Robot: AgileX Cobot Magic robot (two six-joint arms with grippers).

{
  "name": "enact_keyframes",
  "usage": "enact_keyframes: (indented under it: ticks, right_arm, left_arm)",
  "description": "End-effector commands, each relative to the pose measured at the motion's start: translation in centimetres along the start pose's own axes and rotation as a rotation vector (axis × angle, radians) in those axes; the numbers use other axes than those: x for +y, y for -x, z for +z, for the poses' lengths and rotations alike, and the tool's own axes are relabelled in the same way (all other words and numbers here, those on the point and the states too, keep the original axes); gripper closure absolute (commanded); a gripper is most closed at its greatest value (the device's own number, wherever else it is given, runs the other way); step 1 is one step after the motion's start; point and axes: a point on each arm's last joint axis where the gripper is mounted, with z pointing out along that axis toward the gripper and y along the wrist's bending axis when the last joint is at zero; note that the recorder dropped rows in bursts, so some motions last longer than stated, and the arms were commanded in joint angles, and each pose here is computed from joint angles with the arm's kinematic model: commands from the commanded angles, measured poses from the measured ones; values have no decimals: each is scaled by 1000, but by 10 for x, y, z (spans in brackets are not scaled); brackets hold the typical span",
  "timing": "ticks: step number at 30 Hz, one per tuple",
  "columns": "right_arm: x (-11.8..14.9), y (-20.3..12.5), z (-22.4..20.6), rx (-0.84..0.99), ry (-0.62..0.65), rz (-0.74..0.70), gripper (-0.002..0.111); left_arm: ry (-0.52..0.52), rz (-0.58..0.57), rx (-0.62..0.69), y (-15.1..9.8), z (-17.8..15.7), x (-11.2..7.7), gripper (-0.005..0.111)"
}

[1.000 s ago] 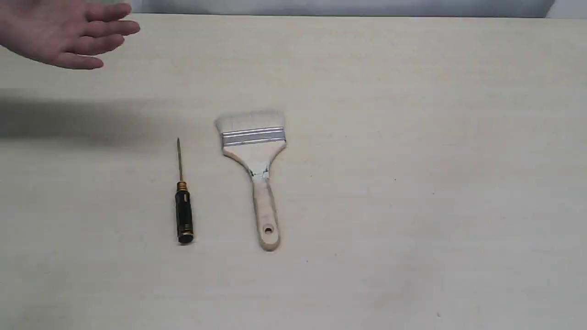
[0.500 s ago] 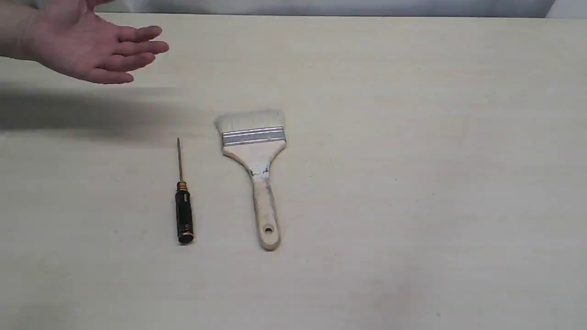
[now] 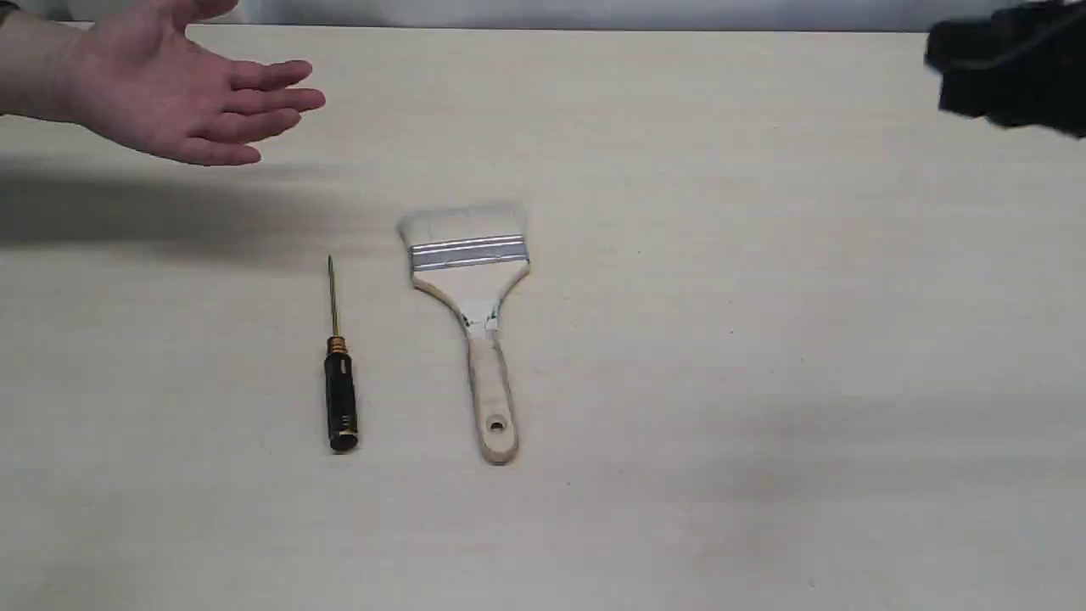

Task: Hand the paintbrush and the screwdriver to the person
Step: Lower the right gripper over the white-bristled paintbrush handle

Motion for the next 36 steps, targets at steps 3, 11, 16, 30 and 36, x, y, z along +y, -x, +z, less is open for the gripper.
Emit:
enact_keyframes:
  ticks: [3, 11, 16, 30, 36]
  right_arm:
    - [55, -3, 25, 26, 409, -336, 72]
    - [157, -5, 27, -107, 183, -1255, 79]
    - [197, 20, 14, -164, -200, -1221, 79]
    - [230, 73, 64, 187, 28, -237, 45]
    - [239, 15, 123, 475, 71, -243, 48]
  left_arm:
    - [-9, -1, -6, 0, 0, -1, 107]
    - [-9, -1, -6, 0, 0, -1, 107]
    - [-10, -5, -6, 0, 0, -1, 107]
    - [-10, -5, -6, 0, 0, -1, 107]
    - [-10, -5, -6, 0, 0, -1, 107]
